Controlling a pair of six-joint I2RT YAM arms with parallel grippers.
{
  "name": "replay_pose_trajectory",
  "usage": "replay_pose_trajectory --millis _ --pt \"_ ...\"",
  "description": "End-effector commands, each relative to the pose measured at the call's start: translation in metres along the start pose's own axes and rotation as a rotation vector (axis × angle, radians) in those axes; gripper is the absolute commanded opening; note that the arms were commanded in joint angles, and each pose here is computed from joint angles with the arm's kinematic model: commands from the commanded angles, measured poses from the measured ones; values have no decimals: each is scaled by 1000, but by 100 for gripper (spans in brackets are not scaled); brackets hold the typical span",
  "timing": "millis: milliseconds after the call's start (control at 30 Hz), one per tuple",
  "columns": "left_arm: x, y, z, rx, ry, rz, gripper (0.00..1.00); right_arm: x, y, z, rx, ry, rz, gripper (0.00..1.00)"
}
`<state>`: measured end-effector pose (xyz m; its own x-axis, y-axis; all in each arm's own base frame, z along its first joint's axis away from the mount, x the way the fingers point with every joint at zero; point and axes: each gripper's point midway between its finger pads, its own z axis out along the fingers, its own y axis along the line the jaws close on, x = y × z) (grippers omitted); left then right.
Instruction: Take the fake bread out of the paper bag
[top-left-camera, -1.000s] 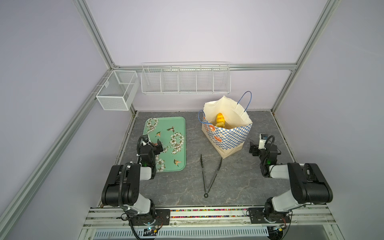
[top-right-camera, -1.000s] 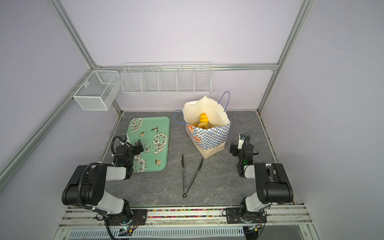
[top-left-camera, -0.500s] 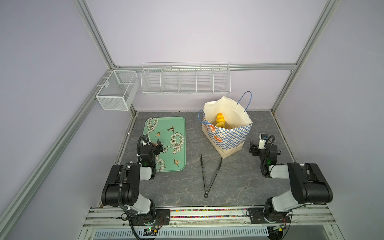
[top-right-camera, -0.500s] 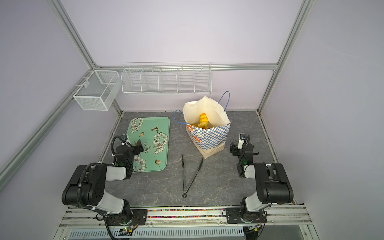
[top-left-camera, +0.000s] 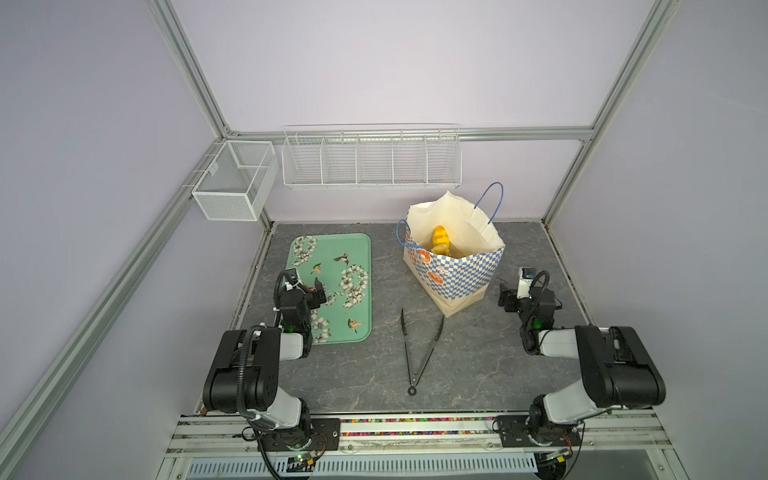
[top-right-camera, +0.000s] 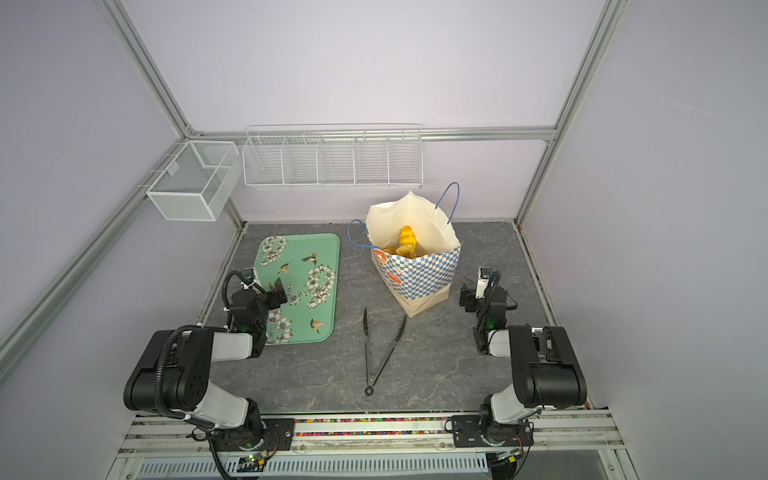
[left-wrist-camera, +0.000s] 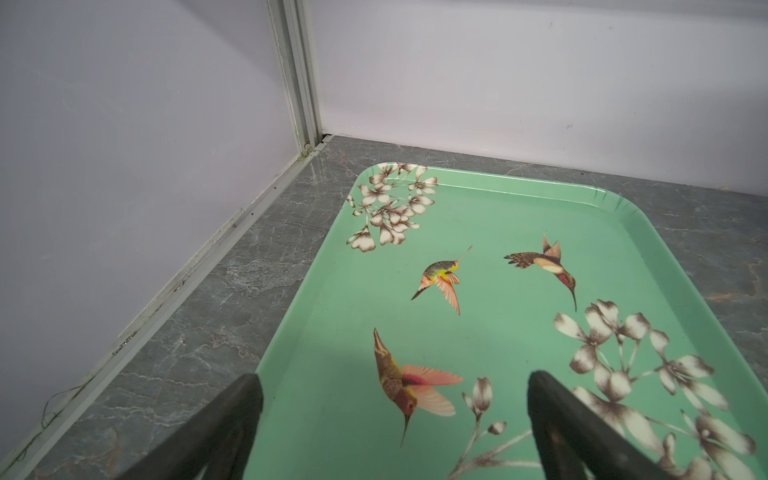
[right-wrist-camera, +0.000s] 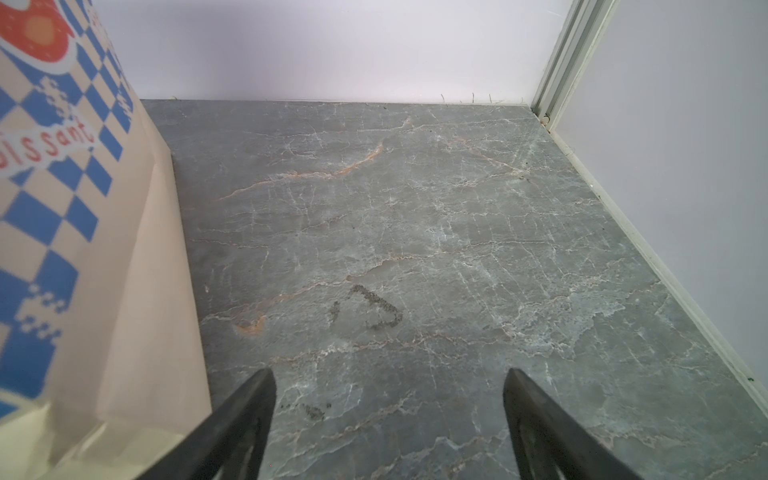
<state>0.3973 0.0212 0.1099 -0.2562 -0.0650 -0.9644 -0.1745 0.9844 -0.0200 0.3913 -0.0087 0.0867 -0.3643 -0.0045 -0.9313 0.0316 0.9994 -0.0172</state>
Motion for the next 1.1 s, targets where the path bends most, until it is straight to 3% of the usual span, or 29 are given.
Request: replay_pose_trajectory --millis 0,167,367,500,567,700,800,933,1067 --pt "-7 -4 4 11 -13 14 99 -7 0 1 8 -17 -16 88" --pt "-8 -12 3 60 -18 31 99 -9 -3 -1 14 -34 0 88" --pt "-29 -31 -31 115 -82 92 99 -20 -16 -14 65 -47 38 88" --pt "-38 -47 -43 175 31 56 99 -30 -20 -32 92 -3 104 88" --pt "-38 -62 -54 241 86 92 99 -35 -18 -44 89 13 168 88" --pt "-42 -68 -80 173 149 110 99 -31 -9 -73 153 143 155 89" --pt "-49 -85 -103 186 140 22 99 -26 -2 -99 178 190 152 88" --pt "-30 -126 -140 274 198 -127 99 -14 16 -132 115 206 245 93" --pt "9 -181 -190 383 248 -31 99 14 33 -156 51 281 335 98"
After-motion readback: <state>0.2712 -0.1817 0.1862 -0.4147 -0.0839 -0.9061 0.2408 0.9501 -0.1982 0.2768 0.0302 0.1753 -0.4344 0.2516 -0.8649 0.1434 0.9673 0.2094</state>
